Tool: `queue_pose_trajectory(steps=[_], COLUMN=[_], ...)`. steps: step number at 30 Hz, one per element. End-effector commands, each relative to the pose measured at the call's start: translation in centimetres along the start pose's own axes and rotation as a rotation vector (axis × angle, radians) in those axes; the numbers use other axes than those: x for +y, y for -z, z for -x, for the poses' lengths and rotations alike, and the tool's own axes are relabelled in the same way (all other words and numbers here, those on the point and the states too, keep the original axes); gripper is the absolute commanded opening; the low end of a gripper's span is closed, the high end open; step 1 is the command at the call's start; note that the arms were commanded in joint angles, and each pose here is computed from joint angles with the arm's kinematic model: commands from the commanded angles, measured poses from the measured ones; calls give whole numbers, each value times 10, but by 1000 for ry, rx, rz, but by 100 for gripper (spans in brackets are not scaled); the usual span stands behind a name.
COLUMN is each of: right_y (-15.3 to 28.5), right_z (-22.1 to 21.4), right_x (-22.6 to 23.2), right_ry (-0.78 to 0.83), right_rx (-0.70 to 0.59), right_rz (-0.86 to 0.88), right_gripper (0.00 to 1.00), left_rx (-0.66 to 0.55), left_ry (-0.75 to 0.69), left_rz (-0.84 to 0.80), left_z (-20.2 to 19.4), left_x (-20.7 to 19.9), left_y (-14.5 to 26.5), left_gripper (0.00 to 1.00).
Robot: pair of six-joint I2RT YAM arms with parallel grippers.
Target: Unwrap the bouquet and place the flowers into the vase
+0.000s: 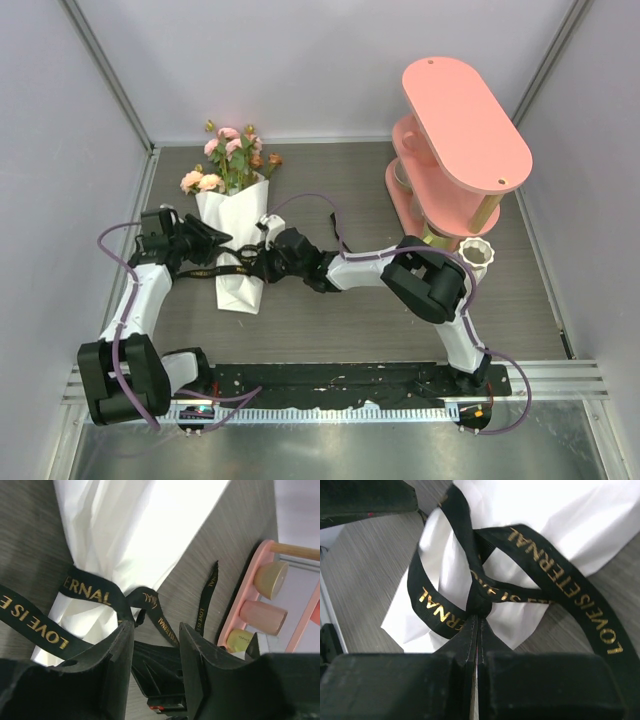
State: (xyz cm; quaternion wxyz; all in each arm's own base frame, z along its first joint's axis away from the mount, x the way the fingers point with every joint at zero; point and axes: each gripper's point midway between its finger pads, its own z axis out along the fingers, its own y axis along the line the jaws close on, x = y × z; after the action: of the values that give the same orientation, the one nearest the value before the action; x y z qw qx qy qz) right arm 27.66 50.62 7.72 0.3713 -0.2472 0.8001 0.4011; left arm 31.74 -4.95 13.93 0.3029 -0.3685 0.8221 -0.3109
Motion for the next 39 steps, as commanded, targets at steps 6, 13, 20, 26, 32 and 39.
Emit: queue_pose_trajectory(steps=[6,13,20,26,32,39], right_y=[19,27,30,29,28,26], right_z=[43,44,43,41,39,38], right_x=[29,33,34,36,37,35], right_ry=[24,45,49,52,53,49], right_rx=[-197,-223,-231,-220,-215,-211], right_rz=[107,142,152,168,174,167], right_gripper=[1,1,1,1,1,1], left_rx=[25,-62,-96,-111,-144,-191], left_ry=[100,148,164,149,121,54], left_rz=[36,171,149,160,143,71], left_z=[-10,-7,-1,3,12,18], left_x=[9,33,29,28,23,0], left_y=[-18,-17,-24,-27,-28,-13], left_gripper=[43,41,33,33,26,11])
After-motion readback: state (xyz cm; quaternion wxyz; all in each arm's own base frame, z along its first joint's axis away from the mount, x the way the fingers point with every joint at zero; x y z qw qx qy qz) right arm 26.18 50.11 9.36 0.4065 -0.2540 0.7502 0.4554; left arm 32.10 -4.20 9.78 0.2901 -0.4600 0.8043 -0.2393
